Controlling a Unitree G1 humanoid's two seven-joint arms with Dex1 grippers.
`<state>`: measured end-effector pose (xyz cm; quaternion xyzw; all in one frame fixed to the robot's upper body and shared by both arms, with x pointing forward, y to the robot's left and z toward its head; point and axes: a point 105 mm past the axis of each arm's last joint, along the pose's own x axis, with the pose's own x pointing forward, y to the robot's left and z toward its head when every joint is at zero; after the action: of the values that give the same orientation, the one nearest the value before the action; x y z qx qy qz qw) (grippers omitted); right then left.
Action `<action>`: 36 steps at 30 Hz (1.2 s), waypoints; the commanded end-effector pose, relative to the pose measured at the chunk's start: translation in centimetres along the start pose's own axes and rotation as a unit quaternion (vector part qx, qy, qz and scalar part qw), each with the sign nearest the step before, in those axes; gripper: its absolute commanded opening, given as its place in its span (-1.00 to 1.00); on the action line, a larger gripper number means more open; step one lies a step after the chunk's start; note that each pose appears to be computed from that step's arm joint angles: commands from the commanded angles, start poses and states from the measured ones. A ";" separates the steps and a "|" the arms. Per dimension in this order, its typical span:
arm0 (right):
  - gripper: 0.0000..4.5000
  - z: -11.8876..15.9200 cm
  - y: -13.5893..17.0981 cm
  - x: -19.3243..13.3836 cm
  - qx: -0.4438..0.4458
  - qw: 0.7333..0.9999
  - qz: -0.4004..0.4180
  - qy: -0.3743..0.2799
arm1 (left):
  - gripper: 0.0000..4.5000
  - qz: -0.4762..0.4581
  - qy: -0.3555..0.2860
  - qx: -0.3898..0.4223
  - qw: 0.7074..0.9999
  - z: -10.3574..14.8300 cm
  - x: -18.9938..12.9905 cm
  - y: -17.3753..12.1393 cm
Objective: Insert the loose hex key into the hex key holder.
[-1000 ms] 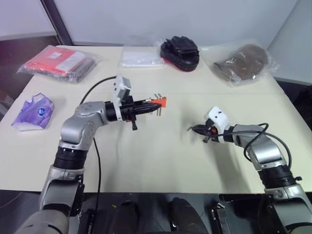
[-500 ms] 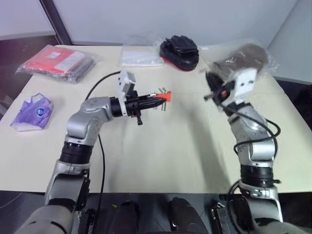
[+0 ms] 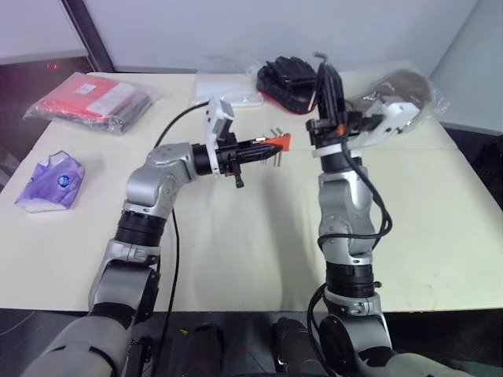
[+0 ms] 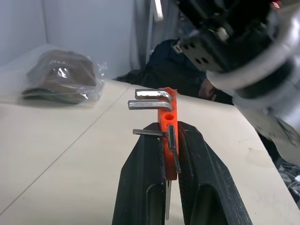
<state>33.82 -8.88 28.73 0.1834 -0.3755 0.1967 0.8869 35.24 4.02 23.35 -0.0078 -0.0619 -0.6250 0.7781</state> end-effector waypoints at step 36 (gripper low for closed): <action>-0.98 -1.4 1.7 -1.0 -0.013 0.999 0.046 0.003 | -1.00 -0.003 -0.030 0.027 0.999 2.4 0.0 0.1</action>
<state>33.66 -6.81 26.45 0.1515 -0.3620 0.2316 0.8902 35.48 4.11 23.73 -0.0089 -0.0688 -0.6223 0.7797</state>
